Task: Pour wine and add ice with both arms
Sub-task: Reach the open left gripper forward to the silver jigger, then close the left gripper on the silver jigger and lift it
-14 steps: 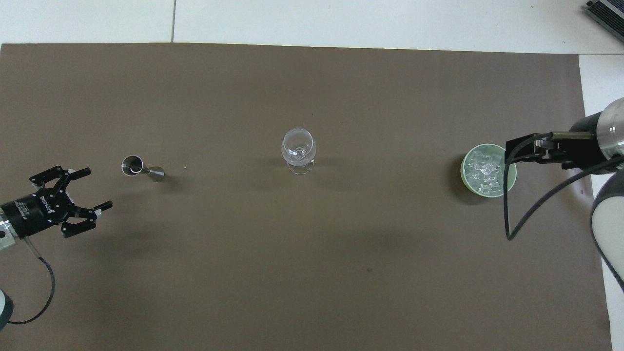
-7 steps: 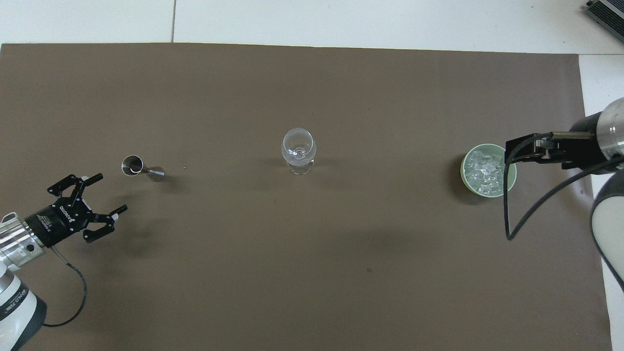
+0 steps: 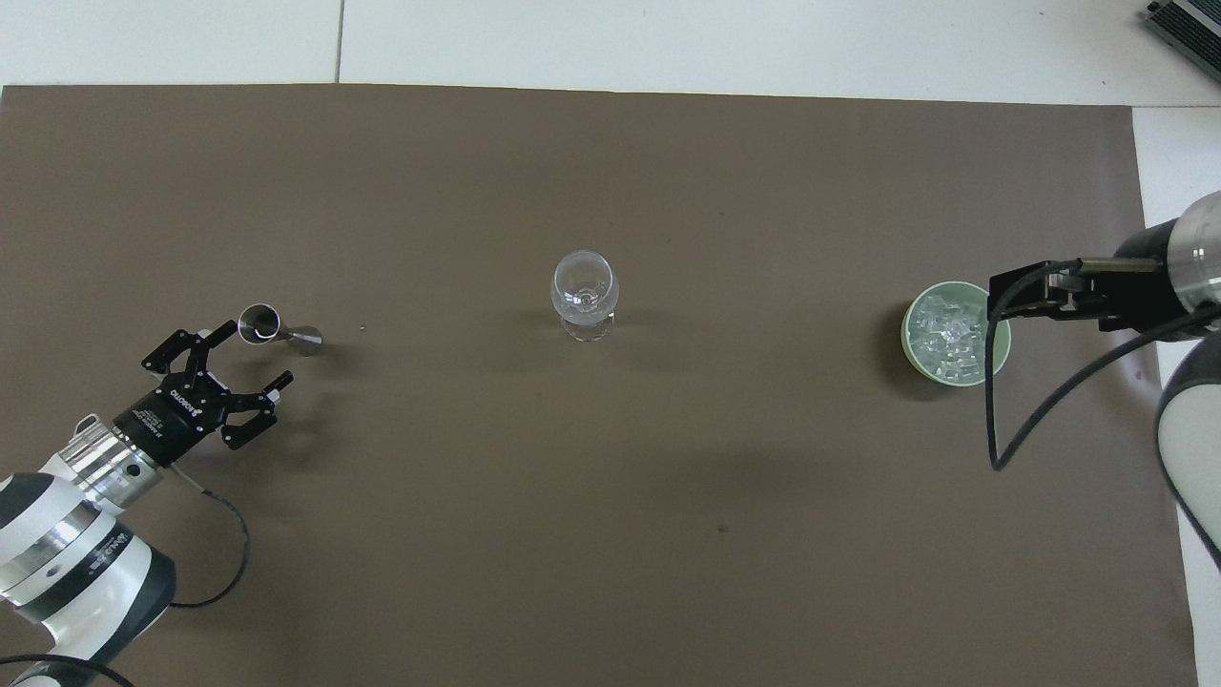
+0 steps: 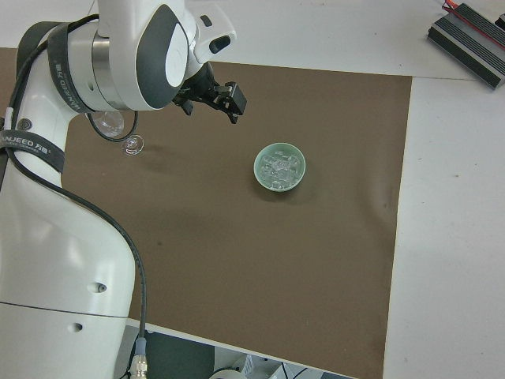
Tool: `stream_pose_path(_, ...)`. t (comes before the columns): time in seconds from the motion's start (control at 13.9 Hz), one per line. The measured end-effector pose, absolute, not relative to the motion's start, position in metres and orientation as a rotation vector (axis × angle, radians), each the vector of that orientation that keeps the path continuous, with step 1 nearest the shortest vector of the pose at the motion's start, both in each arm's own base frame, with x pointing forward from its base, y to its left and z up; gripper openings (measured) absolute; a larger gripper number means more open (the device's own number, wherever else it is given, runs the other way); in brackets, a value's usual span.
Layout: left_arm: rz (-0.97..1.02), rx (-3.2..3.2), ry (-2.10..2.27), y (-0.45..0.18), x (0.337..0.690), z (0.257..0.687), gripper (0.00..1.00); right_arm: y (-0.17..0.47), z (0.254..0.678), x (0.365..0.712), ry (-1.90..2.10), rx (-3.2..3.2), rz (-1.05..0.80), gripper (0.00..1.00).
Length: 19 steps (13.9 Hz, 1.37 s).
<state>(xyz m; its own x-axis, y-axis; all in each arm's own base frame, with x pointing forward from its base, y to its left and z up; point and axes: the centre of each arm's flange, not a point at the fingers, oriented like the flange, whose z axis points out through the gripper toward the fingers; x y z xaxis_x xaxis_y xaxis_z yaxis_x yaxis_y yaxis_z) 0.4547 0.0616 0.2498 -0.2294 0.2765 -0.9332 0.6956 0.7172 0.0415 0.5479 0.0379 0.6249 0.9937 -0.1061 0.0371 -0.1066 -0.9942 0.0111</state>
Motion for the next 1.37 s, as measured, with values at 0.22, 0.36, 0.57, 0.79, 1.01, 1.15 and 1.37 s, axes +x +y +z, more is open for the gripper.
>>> stream_pose_path(0.22,-0.460,0.723,1.811,0.052,0.456,0.242,1.00,0.038,0.625,0.548,-0.167,3.124,0.057,1.00)
stream_pose_path(0.36,-0.453,0.684,1.811,0.047,0.457,0.239,1.00,0.038,0.625,0.548,-0.167,3.124,0.057,1.00)
stream_pose_path(0.57,-0.452,0.662,1.810,0.039,0.457,0.235,1.00,0.038,0.625,0.548,-0.167,3.124,0.057,1.00)
stream_pose_path(0.79,-0.440,0.651,1.802,0.036,0.458,0.234,0.90,0.038,0.625,0.548,-0.167,3.124,0.057,1.00)
stream_pose_path(1.01,-0.435,0.648,1.803,0.036,0.458,0.234,0.84,0.038,0.625,0.548,-0.167,3.124,0.057,1.00)
stream_pose_path(1.15,-0.433,0.648,1.804,0.037,0.458,0.234,0.64,0.038,0.625,0.548,-0.167,3.124,0.057,1.00)
stream_pose_path(1.37,-0.430,0.648,1.807,0.037,0.458,0.234,0.44,0.038,0.625,0.548,-0.167,3.124,0.057,1.00)
